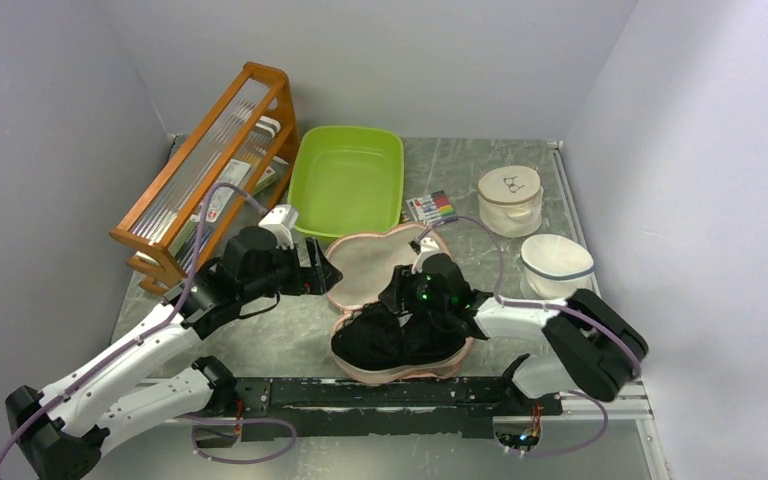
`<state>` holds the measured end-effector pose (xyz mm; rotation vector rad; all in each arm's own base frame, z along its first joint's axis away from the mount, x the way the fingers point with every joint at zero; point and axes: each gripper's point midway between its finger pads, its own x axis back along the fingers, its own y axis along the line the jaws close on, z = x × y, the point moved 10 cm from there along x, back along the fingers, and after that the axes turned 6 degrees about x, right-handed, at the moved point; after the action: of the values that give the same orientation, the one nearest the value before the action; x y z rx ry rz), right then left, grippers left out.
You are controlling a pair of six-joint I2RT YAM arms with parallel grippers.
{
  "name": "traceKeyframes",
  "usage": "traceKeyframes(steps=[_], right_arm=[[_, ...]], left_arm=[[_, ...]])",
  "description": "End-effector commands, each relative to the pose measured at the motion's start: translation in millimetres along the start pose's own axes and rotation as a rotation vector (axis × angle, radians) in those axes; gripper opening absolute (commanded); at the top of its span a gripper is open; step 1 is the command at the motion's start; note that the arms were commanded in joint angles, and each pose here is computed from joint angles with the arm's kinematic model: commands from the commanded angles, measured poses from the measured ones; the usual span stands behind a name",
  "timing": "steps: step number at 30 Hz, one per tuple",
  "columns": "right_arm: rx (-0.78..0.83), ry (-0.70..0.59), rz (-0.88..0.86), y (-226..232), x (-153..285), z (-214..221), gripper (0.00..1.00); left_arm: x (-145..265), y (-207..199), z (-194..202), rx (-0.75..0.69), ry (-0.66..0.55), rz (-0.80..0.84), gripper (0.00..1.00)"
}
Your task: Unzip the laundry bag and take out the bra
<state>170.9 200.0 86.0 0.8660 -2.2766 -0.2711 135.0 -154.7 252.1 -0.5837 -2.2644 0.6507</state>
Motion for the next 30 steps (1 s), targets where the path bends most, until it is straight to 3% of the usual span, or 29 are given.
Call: traceKeyframes(steps=[1,9,14,18,24,30], right_arm=[[0.050,-0.057,0.028,11,16,-33,0.54],[0.110,-0.259,0.124,22,63,-82,0.71],[0.132,-0.343,0.186,23,91,-97,0.75],[0.134,-0.363,0.209,23,105,-100,0.75],[0.115,-0.377,0.211,22,109,-96,0.76],[0.108,-0.353,0.191,24,104,-96,0.76]], left_arm=[[-7,-7,1,0.004,0.049,0.070,0.99],[-38,-3,30,-0.033,0.280,0.089,0.88],[-47,-13,61,-0.185,0.376,-0.141,0.81],[-34,-21,91,-0.242,0.394,-0.274,0.82],[-18,-16,107,-0.222,0.353,-0.322,0.85],[-29,-12,116,-0.181,0.349,-0.317,0.90]])
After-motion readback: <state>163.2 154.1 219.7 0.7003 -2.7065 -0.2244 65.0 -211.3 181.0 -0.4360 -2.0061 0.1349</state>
